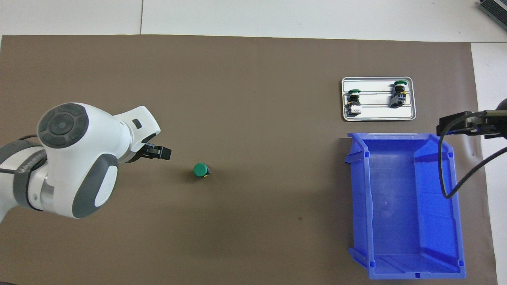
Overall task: Place and press button with both arms
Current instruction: 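Raise the left gripper away while the right gripper reaches toward the button, then grasp the green button with the right gripper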
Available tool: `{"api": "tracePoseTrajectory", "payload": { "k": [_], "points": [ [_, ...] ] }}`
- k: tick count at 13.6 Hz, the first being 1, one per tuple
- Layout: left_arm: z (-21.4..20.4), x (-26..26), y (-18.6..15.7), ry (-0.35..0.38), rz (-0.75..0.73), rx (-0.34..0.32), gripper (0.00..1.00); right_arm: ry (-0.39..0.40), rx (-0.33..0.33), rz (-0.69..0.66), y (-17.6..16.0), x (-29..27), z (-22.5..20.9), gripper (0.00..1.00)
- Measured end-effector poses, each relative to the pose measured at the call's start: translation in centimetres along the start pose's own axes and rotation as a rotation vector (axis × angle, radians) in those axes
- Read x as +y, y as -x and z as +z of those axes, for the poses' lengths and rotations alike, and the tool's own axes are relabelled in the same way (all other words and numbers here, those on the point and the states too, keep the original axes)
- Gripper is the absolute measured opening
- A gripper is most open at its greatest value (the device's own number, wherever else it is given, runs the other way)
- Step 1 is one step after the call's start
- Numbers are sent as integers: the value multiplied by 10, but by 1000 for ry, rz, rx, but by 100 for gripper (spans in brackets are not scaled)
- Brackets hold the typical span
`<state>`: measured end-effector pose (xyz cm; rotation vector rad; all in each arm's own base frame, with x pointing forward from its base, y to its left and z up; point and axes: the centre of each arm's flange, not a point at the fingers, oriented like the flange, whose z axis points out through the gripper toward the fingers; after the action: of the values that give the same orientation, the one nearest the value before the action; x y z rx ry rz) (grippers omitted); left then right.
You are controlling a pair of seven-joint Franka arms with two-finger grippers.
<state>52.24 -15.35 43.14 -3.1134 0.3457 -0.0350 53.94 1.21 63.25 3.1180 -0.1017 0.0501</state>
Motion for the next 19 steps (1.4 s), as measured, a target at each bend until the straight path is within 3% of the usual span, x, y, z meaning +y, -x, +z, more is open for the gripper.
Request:
{"api": "tracePoseTrajectory", "payload": {
  "k": [3,6,11,15,19],
  "points": [
    [-35,-49,-10,-3,-17,24,100,-35,-19,-12,3,-33,8,100],
    [-102,-69,-20,-1,-24,36,100,-63,-17,27,-1,-91,24,100],
    [-200,-76,-13,8,-38,31,100,-124,33,69,-1,-231,72,100],
    [-214,-76,-3,11,-39,-21,100,-179,96,46,18,-350,132,100],
    [-215,-90,2,12,-66,-41,100,-199,110,-44,47,-417,169,100]
  ]
}}
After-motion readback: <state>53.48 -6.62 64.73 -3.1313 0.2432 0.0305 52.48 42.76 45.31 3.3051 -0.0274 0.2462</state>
